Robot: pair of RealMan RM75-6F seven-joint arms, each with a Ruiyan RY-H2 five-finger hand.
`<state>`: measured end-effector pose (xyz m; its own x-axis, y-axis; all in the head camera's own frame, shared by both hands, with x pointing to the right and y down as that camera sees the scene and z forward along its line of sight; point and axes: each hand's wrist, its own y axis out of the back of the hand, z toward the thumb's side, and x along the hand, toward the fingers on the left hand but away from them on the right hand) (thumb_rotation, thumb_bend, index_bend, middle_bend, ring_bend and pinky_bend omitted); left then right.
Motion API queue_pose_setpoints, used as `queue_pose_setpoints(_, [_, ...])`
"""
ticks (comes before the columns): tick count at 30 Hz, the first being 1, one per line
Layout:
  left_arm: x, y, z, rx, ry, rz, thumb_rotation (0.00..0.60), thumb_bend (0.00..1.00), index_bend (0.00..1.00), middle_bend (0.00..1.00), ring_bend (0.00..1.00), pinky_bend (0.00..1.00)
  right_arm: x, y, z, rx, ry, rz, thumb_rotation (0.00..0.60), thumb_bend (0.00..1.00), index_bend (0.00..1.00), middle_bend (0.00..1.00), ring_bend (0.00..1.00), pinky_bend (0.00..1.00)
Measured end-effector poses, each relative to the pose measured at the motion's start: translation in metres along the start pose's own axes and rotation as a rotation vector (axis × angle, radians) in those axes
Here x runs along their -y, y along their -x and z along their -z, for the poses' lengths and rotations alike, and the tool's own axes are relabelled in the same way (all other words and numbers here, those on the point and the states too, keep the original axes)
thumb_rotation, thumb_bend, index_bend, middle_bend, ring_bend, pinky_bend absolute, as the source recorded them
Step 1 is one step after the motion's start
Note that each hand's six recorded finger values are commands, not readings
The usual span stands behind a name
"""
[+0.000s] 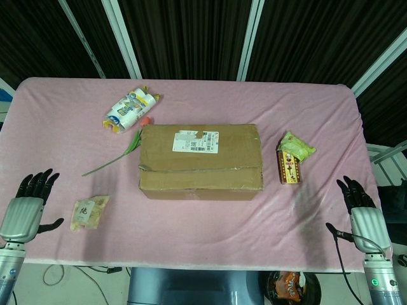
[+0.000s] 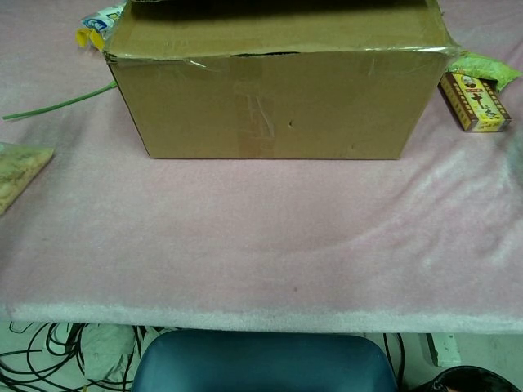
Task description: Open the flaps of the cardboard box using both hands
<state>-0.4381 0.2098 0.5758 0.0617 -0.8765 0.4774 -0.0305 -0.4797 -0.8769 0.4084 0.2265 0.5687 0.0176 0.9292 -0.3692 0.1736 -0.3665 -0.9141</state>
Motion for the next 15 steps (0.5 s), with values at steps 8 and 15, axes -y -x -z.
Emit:
queue_pose_setpoints(8, [-0.023,-0.021,-0.025,0.047,0.033,-0.065,0.6,0.12,0.0,0.0,0.0,0.0,0.002,0.002,0.001,0.006,0.01,-0.007,0.6,0.21,0.0,0.0,0.0,0.21])
queue_pose_setpoints(15, [-0.05,-0.066,-0.085,0.169,0.033,-0.107,0.6,0.21,0.0,0.0,0.0,0.0,0.007,0.006,0.002,0.022,0.022,-0.026,0.6,0.21,0.0,0.0,0.0,0.21])
